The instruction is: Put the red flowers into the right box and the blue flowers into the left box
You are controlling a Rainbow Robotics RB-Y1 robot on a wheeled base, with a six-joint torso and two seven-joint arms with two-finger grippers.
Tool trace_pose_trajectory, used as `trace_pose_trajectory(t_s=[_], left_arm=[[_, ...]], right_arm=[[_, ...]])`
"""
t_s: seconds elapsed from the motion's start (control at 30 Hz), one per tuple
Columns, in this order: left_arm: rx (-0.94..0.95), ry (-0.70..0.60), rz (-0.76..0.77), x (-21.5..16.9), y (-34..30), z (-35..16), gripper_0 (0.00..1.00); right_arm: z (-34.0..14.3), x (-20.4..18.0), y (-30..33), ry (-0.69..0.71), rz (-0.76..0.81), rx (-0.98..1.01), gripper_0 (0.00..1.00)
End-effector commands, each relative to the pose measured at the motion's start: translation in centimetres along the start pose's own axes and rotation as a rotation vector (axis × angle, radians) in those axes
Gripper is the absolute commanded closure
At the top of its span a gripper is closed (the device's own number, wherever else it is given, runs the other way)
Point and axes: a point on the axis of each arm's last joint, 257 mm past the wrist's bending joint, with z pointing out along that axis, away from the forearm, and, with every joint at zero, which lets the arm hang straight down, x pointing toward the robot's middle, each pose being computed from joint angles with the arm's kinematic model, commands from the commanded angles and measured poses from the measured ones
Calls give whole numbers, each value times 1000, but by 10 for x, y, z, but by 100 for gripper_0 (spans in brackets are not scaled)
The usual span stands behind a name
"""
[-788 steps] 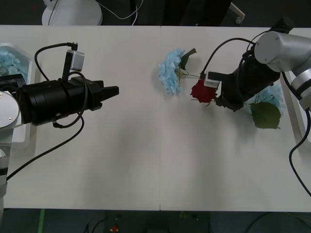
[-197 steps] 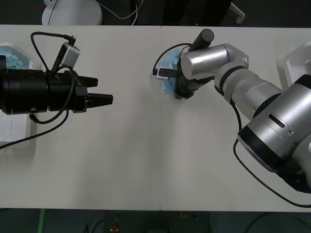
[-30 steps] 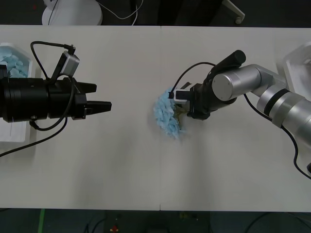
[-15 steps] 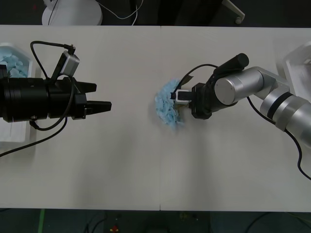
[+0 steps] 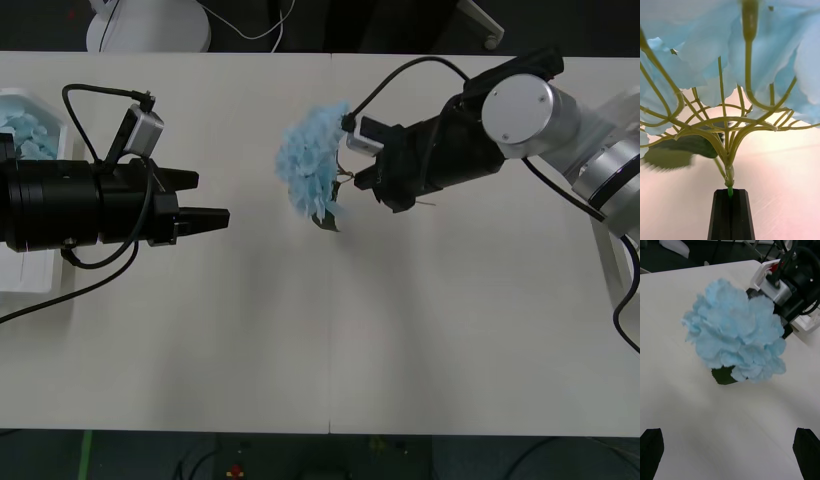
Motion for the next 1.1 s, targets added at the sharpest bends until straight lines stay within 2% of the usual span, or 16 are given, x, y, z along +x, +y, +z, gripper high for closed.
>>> trace_pose_trajectory(t_s=[0.03,0.2,0.5,0.83,0.97,1.1], left_arm=[[-24,-36,84,-8,0,-7,0],[-19,-45,79,-10,-1,-7,0],[17,-178,-34,-15,-13,-9,0],[98,-323,-148,-10,-42,-4,0],[134,-448,-217,-20,-51,4,0],[122,-526,-214,-31,-54,15,0]], right_arm=[[-41,-56,-38,-139,39,65,100],[-53,-108,-49,-291,238,54,100],[-67,-191,-52,-386,557,-52,100],[-68,-260,-46,-524,708,-138,100],[-62,-273,-37,-535,706,-163,100],[-56,-280,-27,-536,710,-191,100]])
